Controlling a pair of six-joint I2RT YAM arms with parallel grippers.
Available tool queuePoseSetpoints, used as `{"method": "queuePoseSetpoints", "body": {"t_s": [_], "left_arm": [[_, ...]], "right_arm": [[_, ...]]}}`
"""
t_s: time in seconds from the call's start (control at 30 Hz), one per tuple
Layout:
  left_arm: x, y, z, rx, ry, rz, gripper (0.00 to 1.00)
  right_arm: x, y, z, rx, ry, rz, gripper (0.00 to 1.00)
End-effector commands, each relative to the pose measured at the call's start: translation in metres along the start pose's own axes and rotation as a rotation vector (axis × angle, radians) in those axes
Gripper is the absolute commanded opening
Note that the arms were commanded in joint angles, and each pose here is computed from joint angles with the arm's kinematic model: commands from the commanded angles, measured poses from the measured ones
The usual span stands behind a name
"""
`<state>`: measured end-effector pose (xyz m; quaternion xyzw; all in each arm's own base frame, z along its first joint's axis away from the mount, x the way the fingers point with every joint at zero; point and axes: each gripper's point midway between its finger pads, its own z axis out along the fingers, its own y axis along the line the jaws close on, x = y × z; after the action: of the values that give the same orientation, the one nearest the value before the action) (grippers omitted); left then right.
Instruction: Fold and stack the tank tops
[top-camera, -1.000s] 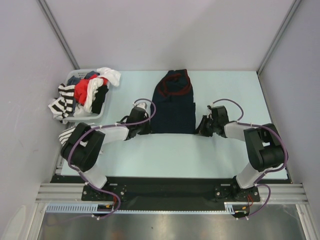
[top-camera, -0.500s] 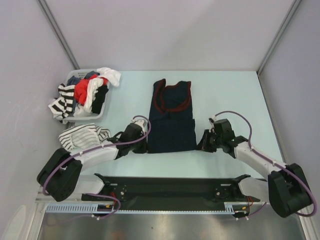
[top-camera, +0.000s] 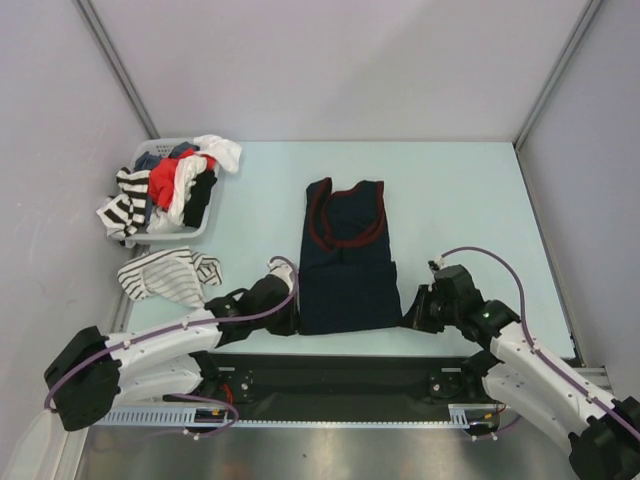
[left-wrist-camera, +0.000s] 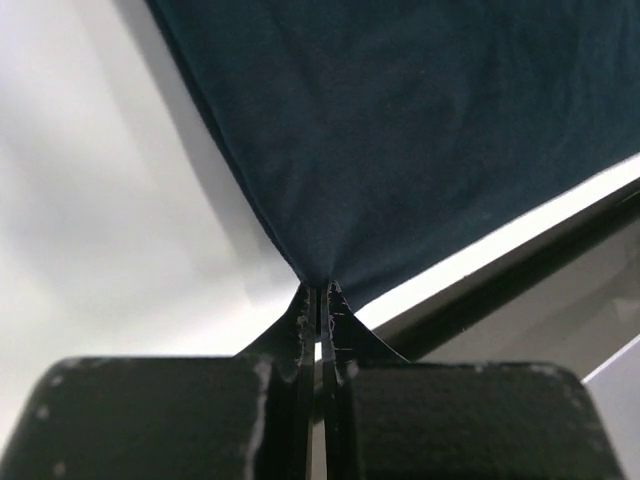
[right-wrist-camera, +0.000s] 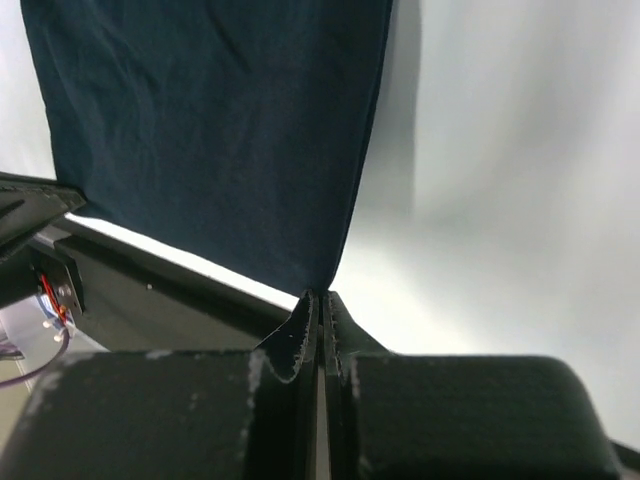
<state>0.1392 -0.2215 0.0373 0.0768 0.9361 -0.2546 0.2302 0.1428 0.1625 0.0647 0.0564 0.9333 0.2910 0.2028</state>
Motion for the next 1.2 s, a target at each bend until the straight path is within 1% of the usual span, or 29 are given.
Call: {"method": "queuePoseSetpoints", "body": {"t_s": [0.0, 0.07, 0.13, 0.17, 0.23, 0.3, 0.37, 0.4, 0.53, 0.6, 0.67, 0.7, 0.73, 0.77, 0.8, 0.83, 0.93, 0.97, 1.03, 1.07, 1.13, 1.17], "left_arm": [[-0.003, 0.004, -0.013, -0.032, -0.031, -0.052, 0.00], [-0.011, -0.002, -0.021, -0.027, -0.050, -0.051, 0.00], [-0.018, 0.000, -0.033, -0.055, -0.064, -0.034, 0.00], [-0.026, -0.007, -0.042, -0.054, -0.072, -0.027, 0.00], [-0.042, -0.019, -0.056, -0.024, -0.112, -0.016, 0.00], [-0.047, -0.022, -0.063, -0.019, -0.122, -0.009, 0.00], [-0.061, -0.031, -0.073, -0.009, -0.158, -0.003, 0.00], [-0.065, -0.031, -0.076, -0.016, -0.165, 0.007, 0.00], [-0.096, -0.041, -0.087, -0.024, -0.200, 0.020, 0.00], [-0.108, -0.043, -0.091, -0.035, -0.215, 0.029, 0.00], [-0.126, -0.046, -0.095, -0.044, -0.242, 0.024, 0.00], [-0.132, -0.047, -0.094, -0.038, -0.242, 0.033, 0.00], [-0.136, -0.047, -0.092, -0.037, -0.238, 0.033, 0.00], [-0.150, -0.047, -0.095, -0.032, -0.262, 0.018, 0.00], [-0.151, -0.047, -0.086, -0.024, -0.230, 0.025, 0.00], [-0.160, -0.048, -0.086, -0.021, -0.243, 0.022, 0.00], [-0.170, -0.048, -0.074, 0.018, -0.208, 0.012, 0.00], [-0.180, -0.047, -0.074, 0.025, -0.224, 0.004, 0.00], [-0.185, -0.046, -0.064, 0.042, -0.195, -0.004, 0.00], [-0.196, -0.044, -0.065, 0.049, -0.211, -0.017, 0.00], [-0.200, -0.041, -0.054, 0.055, -0.179, -0.028, 0.00], [-0.209, -0.040, -0.054, 0.061, -0.188, -0.032, 0.00]], "right_arm": [[-0.002, 0.003, -0.019, 0.028, -0.020, 0.013, 0.00], [-0.009, 0.009, -0.028, 0.024, -0.042, 0.007, 0.00], [-0.013, 0.018, -0.034, -0.001, -0.048, -0.006, 0.00], [-0.022, 0.029, -0.042, -0.017, -0.066, -0.016, 0.00], [-0.031, 0.032, -0.050, 0.003, -0.086, -0.038, 0.00], [-0.046, 0.045, -0.061, -0.006, -0.121, -0.075, 0.00], [-0.055, 0.051, -0.065, 0.002, -0.134, -0.095, 0.00], [-0.067, 0.058, -0.070, 0.005, -0.154, -0.113, 0.00], [-0.092, 0.078, -0.074, -0.011, -0.179, -0.149, 0.00], [-0.102, 0.082, -0.068, -0.010, -0.167, -0.147, 0.00], [-0.121, 0.090, -0.072, -0.021, -0.202, -0.143, 0.00], [-0.128, 0.095, -0.072, -0.041, -0.210, -0.143, 0.00], [-0.137, 0.091, -0.069, -0.026, -0.210, -0.123, 0.00], [-0.146, 0.095, -0.071, -0.035, -0.226, -0.126, 0.00], [-0.152, 0.098, -0.071, -0.051, -0.230, -0.124, 0.00], [-0.159, 0.094, -0.067, -0.040, -0.228, -0.107, 0.00], [-0.174, 0.099, -0.065, -0.056, -0.232, -0.113, 0.00], [-0.181, 0.097, -0.061, -0.052, -0.224, -0.102, 0.00], [-0.191, 0.096, -0.058, -0.055, -0.229, -0.099, 0.00], [-0.197, 0.091, -0.053, -0.049, -0.222, -0.084, 0.00], [-0.211, 0.094, -0.053, -0.058, -0.238, -0.082, 0.00], [-0.216, 0.094, -0.052, -0.062, -0.240, -0.077, 0.00]]}}
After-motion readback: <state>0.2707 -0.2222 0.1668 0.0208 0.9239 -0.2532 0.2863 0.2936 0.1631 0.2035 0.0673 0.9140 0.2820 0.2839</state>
